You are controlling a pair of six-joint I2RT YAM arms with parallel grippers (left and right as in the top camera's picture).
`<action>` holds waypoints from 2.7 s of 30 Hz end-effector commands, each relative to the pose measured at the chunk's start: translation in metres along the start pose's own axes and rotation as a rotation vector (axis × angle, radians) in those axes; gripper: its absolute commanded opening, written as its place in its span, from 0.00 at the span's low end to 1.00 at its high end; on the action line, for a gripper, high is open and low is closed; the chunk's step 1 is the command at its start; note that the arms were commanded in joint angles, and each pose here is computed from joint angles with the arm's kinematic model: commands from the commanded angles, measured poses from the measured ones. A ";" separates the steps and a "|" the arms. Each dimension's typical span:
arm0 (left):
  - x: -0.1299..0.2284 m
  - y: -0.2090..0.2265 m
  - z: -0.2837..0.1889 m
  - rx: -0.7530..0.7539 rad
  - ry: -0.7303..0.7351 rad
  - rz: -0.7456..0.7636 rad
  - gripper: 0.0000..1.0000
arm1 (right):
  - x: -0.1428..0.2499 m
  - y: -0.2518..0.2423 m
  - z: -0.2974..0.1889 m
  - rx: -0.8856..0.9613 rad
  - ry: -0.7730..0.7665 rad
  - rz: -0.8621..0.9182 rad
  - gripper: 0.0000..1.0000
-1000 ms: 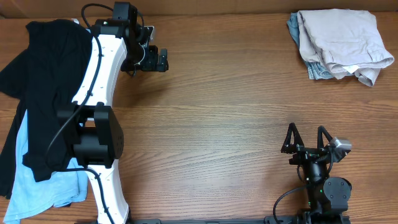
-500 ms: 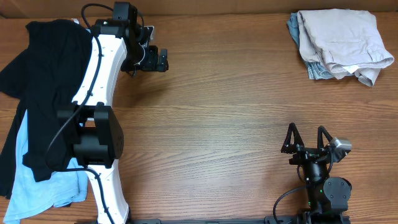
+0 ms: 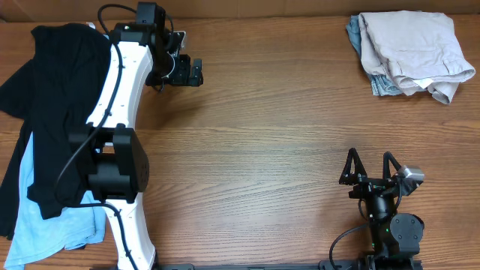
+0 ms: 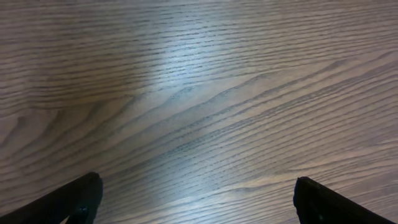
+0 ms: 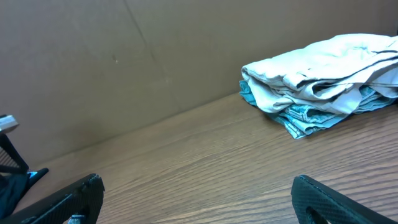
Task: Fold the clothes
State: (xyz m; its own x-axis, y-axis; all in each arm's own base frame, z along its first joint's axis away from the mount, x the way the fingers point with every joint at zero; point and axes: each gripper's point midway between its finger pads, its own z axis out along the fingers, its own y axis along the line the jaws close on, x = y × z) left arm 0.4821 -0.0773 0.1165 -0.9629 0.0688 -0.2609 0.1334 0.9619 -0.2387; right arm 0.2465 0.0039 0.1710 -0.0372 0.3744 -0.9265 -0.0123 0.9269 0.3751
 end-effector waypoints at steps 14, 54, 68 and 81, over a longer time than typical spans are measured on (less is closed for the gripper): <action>0.102 -0.007 -0.146 -0.078 -0.380 0.031 1.00 | 0.001 -0.001 0.000 0.001 -0.007 0.001 1.00; 0.210 0.017 -0.170 -0.204 -1.436 0.088 1.00 | 0.001 -0.001 0.000 0.001 -0.007 0.001 1.00; 0.223 0.039 -0.114 -0.252 -1.242 0.026 1.00 | 0.001 -0.001 0.000 0.001 -0.007 0.001 1.00; 0.223 0.039 -0.114 -0.250 -1.242 0.024 1.00 | 0.001 -0.001 0.000 0.001 -0.007 0.001 1.00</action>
State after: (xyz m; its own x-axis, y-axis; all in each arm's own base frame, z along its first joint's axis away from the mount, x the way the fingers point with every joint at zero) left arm 0.2464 0.0034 0.1559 -0.0810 -0.0591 -0.9950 -0.0154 0.9982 -0.0580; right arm 0.2464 0.0040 0.1711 -0.0365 0.3748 -0.9264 -0.0126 0.9268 0.3754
